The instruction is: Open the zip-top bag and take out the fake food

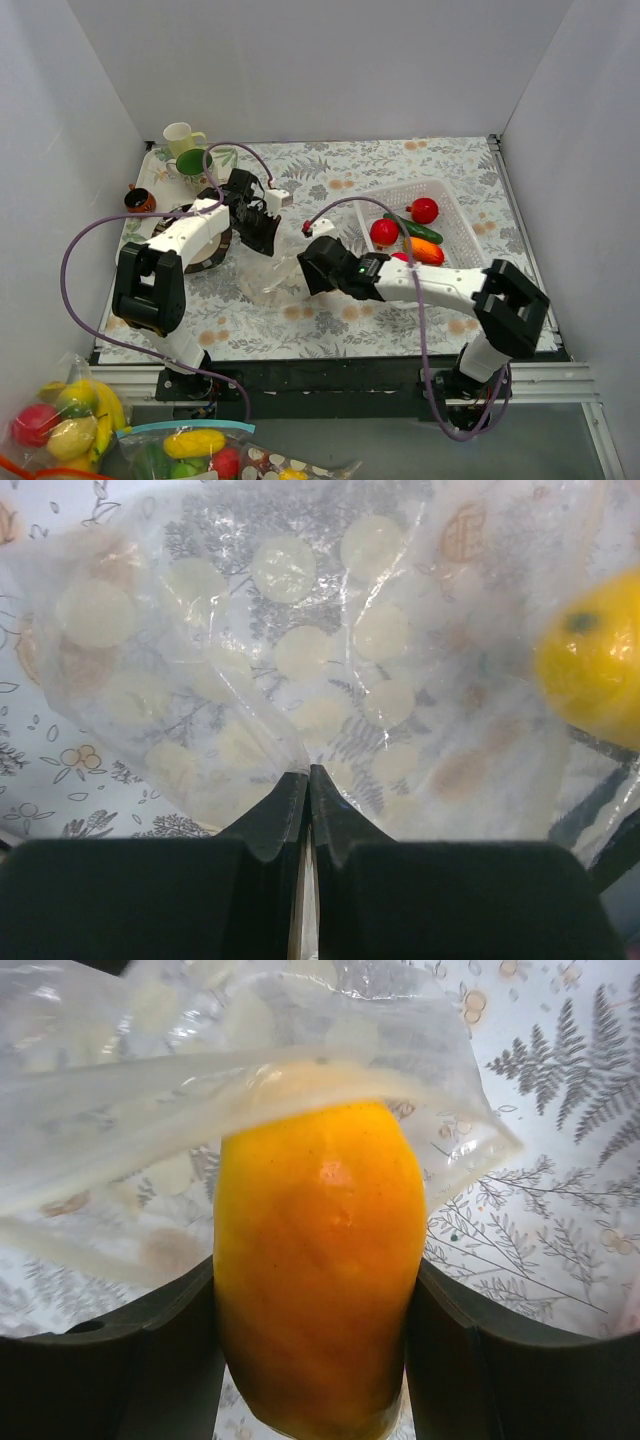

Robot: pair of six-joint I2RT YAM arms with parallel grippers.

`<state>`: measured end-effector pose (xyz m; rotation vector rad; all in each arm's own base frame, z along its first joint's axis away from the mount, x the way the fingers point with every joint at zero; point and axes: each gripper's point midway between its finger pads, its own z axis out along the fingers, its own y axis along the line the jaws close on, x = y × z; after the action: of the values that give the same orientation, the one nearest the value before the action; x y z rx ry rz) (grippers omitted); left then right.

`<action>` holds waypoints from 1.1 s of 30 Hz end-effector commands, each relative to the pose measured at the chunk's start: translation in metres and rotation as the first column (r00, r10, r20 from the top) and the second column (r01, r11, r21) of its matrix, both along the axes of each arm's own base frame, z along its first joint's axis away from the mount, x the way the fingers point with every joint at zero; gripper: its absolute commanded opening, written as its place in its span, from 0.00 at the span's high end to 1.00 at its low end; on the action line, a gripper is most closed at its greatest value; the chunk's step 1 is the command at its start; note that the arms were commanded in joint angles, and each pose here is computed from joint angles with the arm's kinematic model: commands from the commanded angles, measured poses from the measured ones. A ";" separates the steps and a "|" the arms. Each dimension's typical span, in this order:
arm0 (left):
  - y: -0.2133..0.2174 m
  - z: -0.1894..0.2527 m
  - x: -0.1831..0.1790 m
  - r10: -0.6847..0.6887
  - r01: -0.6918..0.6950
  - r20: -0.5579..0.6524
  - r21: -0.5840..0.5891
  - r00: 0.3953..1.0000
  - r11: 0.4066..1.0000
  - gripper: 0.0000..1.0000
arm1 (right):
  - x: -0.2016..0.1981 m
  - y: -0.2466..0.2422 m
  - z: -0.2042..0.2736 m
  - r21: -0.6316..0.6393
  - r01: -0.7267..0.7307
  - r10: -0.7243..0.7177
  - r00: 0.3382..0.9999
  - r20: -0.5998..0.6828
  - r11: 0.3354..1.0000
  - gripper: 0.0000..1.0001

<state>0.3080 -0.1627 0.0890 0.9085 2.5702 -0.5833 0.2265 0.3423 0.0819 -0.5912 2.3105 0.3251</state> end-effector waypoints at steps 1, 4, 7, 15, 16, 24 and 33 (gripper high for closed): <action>0.005 0.005 0.017 0.031 -0.033 0.065 0.033 0.997 0.999 1.00 | -0.012 -0.015 0.058 0.103 -0.049 0.043 0.997 0.058 0.993 0.99; 0.005 0.002 0.020 0.041 -0.043 0.058 0.037 0.997 0.998 1.00 | -0.023 -0.040 0.076 0.111 -0.055 0.048 0.997 0.067 0.992 0.98; 0.005 0.003 0.021 0.043 -0.045 0.060 0.035 0.997 0.998 1.00 | -0.022 -0.080 0.090 0.093 0.028 -0.038 0.993 0.111 0.995 0.98; -0.009 0.028 0.022 0.038 -0.035 0.061 -0.038 0.997 0.999 1.00 | 0.050 -0.176 0.095 0.102 0.281 -0.295 0.943 0.152 0.954 0.96; -0.009 0.031 0.021 0.038 -0.035 0.061 -0.042 0.997 0.998 1.00 | 0.055 -0.179 0.093 0.091 0.285 -0.296 0.942 0.156 0.954 0.95; -0.013 0.042 0.023 0.038 -0.034 0.076 -0.062 0.996 0.997 0.93 | 0.093 -0.188 0.096 0.013 0.323 -0.320 0.932 0.172 0.946 0.22; -0.019 0.085 0.043 0.075 -0.055 0.183 -0.113 0.980 0.992 0.02 | 0.096 -0.201 0.115 -0.037 0.376 -0.363 0.912 0.188 0.926 0.02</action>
<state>0.3341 -0.1721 0.1162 0.8247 2.5254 -0.5775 0.3150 0.1442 0.1638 -0.2153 2.2646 0.0174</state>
